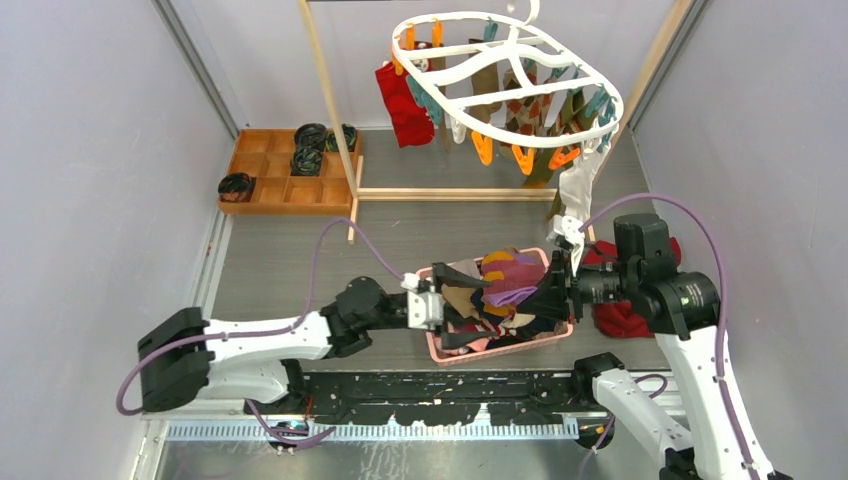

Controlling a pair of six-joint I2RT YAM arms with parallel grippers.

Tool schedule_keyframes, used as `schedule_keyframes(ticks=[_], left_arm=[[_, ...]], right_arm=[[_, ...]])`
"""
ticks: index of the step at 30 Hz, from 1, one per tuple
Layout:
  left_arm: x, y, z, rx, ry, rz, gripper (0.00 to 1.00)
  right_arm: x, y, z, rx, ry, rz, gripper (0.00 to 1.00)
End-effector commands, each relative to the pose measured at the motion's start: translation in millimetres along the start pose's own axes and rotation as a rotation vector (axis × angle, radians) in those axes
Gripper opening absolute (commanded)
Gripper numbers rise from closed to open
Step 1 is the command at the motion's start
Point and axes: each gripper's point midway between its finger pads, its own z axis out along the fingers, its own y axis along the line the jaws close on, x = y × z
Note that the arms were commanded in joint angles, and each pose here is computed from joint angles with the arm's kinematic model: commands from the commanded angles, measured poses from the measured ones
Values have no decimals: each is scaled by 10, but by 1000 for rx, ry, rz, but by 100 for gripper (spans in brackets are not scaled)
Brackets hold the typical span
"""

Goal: Clip the socks to the hanger
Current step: Pick up the sock from the bin.

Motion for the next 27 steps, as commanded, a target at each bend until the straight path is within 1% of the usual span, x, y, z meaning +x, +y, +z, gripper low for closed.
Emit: schedule_keyframes(ticks=[1,2,4,8,12,17,20,21,22,26,27], left_arm=[[-58,193,308,-98,-36,112,77],[-36,227,355,-118,-39,111,76],[15,256,417,-138,-39,99,72],[18,184,465,-126,-55,54,65],[-55,154,402,-138,-72,36,64],[-155,118,308,-134,-108,42,64],[-181,130,300,-140,-115,47,58],[-199,123,305,-137,-126,44,54],[-202,109,311,-130,-133,38,47],[-270,64,276,-125,-194,-13,4],[-260,73,269,-132,-193,-16,1]], right_arm=[[53,91,-40,-57,69,24,1],[100,106,-56,-68,89,0,1],[174,123,-77,-69,120,2,1],[251,61,-71,-32,131,3,1],[232,29,-55,-15,108,-12,1],[210,-39,-20,-14,106,6,1],[213,-22,-39,-23,108,-18,1],[214,-19,-39,-27,107,-17,1],[213,-22,-39,-30,105,-16,1],[205,-115,-40,-11,99,14,1],[213,-140,-40,-8,101,21,2]])
